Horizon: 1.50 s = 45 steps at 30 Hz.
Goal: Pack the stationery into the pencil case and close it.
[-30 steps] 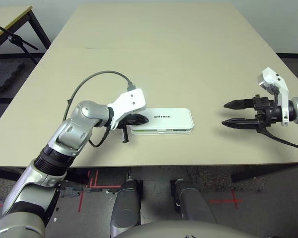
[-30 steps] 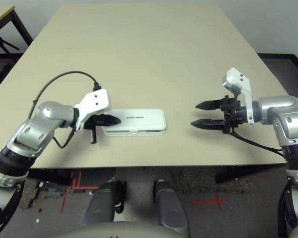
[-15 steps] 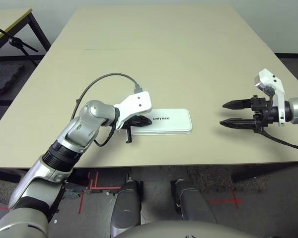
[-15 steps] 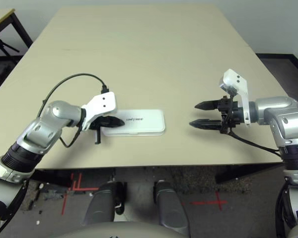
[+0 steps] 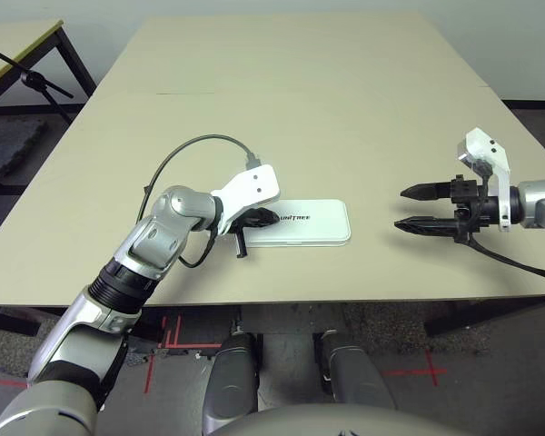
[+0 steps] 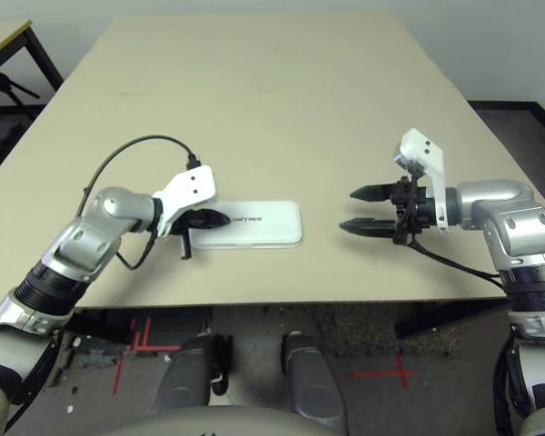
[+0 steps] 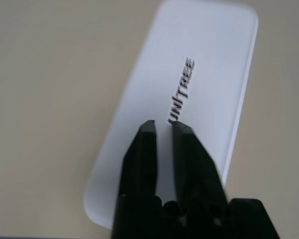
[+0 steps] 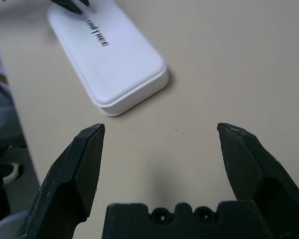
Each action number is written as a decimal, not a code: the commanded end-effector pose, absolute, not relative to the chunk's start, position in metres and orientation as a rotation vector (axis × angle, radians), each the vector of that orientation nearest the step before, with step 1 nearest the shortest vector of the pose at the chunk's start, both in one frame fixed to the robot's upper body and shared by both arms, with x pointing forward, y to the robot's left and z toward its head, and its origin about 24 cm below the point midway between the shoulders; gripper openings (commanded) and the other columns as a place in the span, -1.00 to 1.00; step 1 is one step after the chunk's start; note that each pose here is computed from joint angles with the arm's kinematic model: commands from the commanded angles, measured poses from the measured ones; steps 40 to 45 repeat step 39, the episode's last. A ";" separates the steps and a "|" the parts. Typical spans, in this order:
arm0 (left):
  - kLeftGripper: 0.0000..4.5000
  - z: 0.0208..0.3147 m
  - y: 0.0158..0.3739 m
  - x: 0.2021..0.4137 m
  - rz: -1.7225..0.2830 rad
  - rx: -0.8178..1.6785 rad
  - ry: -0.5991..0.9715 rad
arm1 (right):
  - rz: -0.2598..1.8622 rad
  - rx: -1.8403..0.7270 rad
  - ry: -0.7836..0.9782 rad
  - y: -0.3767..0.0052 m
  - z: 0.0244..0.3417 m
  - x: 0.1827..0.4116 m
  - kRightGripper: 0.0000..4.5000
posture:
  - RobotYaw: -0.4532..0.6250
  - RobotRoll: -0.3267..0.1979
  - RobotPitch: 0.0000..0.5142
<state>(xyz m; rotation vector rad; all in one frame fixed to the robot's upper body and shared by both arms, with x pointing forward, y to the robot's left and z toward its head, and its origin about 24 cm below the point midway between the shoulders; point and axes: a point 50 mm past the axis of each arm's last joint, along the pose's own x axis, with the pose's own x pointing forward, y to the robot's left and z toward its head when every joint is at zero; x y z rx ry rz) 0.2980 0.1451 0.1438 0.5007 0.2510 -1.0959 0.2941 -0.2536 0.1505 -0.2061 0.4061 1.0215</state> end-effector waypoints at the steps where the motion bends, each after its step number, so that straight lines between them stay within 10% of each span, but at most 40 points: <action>1: -0.03 0.168 0.165 0.303 -0.961 0.352 0.056 | 0.886 -0.188 0.294 -0.261 0.158 0.306 1.00 | -0.26 0.25 -0.51; 8: 1.00 0.192 0.230 0.318 -0.502 0.062 -0.123 | 0.544 -0.022 -0.017 -0.264 0.170 0.339 1.00 | -0.20 0.25 -0.51; 24: 1.00 0.156 0.297 0.327 0.067 -0.024 -0.183 | -0.235 0.065 -0.134 -0.321 0.133 0.352 1.00 | -0.18 0.25 -0.43; 45: 1.00 0.148 0.298 0.325 0.106 -0.005 -0.184 | -0.258 0.044 -0.185 -0.322 0.139 0.354 1.00 | -0.20 0.25 -0.41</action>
